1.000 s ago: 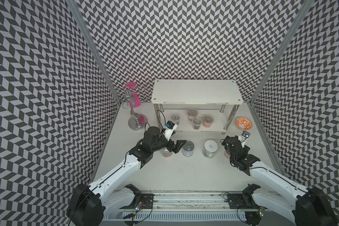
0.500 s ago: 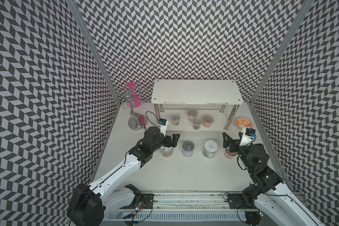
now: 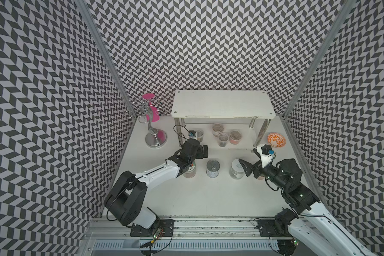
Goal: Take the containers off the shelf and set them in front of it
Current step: 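Pick up a container from the shelf.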
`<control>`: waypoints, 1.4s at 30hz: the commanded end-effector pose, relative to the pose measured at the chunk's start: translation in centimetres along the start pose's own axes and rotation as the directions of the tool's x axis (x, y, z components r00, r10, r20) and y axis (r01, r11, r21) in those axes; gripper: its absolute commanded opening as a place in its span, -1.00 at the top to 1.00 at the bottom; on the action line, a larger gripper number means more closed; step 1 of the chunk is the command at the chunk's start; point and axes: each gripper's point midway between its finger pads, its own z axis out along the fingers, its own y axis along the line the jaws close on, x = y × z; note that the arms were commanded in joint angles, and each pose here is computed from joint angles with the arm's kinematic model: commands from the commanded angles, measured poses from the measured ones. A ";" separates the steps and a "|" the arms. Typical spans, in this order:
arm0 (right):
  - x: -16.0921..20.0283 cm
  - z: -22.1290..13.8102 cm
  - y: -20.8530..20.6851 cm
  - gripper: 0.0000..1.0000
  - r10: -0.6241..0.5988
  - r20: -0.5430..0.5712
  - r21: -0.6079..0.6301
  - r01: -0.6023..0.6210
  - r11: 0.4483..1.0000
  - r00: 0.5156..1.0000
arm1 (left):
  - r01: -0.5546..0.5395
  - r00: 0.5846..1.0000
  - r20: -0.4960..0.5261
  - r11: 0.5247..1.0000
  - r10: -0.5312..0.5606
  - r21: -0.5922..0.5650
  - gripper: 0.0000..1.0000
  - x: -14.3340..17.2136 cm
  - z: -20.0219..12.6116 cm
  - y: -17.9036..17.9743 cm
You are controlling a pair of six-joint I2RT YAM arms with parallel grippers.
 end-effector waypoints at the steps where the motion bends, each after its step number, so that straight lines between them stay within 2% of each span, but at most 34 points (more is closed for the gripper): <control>1: -2.0 -0.1 0.7 -0.99 -0.043 0.049 -0.033 0.044 0.998 0.998 | 0.018 0.997 0.078 0.999 -0.015 -0.039 -1.00 -2.4 1.3 0.2; 16: -2.5 0.1 -0.2 -0.99 -0.053 0.058 0.019 0.052 0.998 0.997 | 0.011 1.000 0.028 0.992 -0.008 -0.125 -1.00 -1.9 7.3 2.4; 27: -2.2 0.1 -0.6 -0.99 -0.060 0.056 0.042 0.058 0.997 0.997 | -0.083 0.995 0.038 0.990 0.088 -0.117 -0.93 -3.3 9.4 2.3; 35: -2.0 0.3 -0.8 -0.99 -0.065 0.049 0.048 0.062 0.997 0.997 | -0.094 0.994 0.040 0.988 0.100 -0.119 -0.89 -3.9 10.3 2.7; 42: -1.9 0.4 -1.0 -0.99 -0.064 0.052 0.050 0.061 0.997 0.997 | -0.131 0.990 0.037 0.987 0.135 -0.097 -0.76 -4.5 10.4 2.6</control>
